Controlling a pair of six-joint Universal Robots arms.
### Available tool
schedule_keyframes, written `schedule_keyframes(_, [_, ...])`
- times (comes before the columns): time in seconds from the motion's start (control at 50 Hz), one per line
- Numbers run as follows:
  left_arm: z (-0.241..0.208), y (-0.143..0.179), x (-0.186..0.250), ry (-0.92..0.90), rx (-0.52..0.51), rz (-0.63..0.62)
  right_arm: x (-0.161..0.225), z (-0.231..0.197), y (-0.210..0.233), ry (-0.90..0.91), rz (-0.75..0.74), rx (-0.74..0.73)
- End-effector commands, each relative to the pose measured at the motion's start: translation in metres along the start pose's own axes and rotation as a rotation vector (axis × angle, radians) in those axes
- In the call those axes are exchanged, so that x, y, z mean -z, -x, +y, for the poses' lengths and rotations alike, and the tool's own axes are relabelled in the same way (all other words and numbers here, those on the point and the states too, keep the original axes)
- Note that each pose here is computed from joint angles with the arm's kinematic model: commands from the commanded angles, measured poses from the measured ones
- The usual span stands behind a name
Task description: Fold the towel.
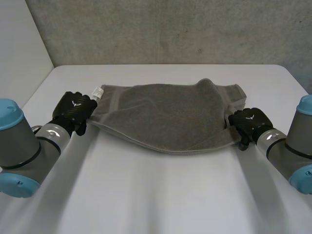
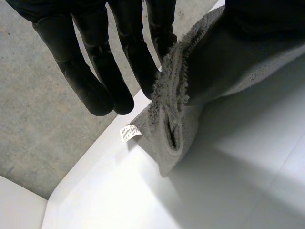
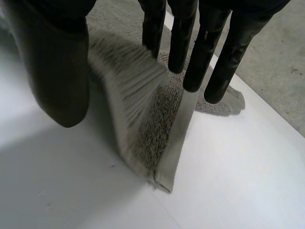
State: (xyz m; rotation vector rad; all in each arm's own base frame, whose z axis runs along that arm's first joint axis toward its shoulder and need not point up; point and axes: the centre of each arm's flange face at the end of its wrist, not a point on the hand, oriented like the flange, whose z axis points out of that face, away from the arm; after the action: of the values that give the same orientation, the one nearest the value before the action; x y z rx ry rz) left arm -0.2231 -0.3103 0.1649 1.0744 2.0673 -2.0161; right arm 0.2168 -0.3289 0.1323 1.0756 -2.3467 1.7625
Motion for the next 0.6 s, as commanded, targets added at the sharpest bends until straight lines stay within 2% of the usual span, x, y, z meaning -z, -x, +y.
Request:
schedule_keyframes(0.02, [0.000,0.001,-0.001,-0.002,0.030,-0.003,-0.009,0.004,-0.008,-0.010,0.039,-0.075])
schedule_keyframes(0.18, [-0.001,0.002,-0.001,-0.006,0.029,-0.005,-0.017,0.011,-0.012,-0.001,0.102,-0.082])
schedule_keyframes(0.6, [0.001,0.010,-0.003,0.000,0.033,-0.028,-0.021,0.017,-0.020,0.029,0.154,-0.085])
